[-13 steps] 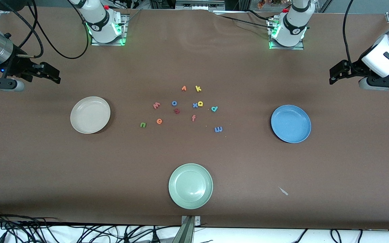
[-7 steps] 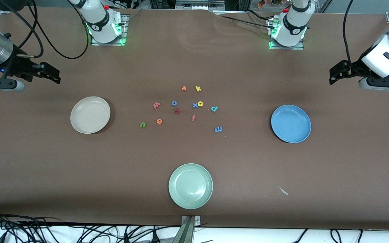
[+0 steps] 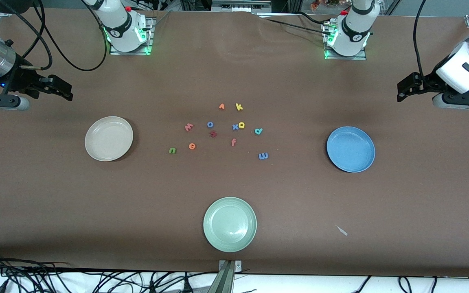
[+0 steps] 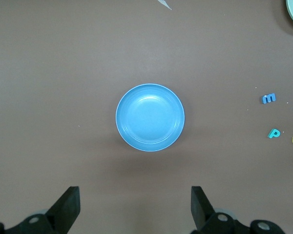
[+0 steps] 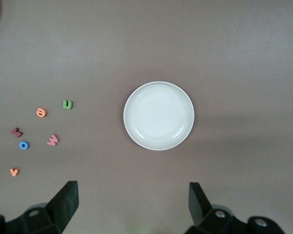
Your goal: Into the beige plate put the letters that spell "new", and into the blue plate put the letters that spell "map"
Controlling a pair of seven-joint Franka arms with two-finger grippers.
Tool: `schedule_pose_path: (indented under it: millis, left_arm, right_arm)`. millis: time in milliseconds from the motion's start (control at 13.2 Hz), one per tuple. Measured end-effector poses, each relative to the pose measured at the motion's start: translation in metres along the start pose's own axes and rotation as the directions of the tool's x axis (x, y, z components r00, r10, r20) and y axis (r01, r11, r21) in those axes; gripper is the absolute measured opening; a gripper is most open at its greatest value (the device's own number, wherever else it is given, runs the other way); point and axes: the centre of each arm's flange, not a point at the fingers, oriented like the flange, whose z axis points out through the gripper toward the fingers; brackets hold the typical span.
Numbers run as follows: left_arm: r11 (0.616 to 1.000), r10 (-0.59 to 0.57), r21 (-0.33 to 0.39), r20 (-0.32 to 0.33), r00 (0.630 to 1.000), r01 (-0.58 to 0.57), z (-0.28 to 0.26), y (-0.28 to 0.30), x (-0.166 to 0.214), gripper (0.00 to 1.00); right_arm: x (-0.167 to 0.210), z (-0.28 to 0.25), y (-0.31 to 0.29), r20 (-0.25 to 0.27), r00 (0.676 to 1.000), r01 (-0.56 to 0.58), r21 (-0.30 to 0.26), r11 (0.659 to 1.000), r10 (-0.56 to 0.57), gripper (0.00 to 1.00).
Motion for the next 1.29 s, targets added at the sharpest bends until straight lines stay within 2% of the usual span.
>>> schedule_pose_path:
  millis: [1285]
  left_arm:
    - [1.0, 0.0, -0.001, 0.001, 1.0, 0.0, 0.0011, -0.0001, 0.0029, 1.0]
  right_arm:
    - [0.0, 0.0, 0.0002, 0.0, 1.0, 0.0, 0.0, 1.0, 0.0, 1.0]
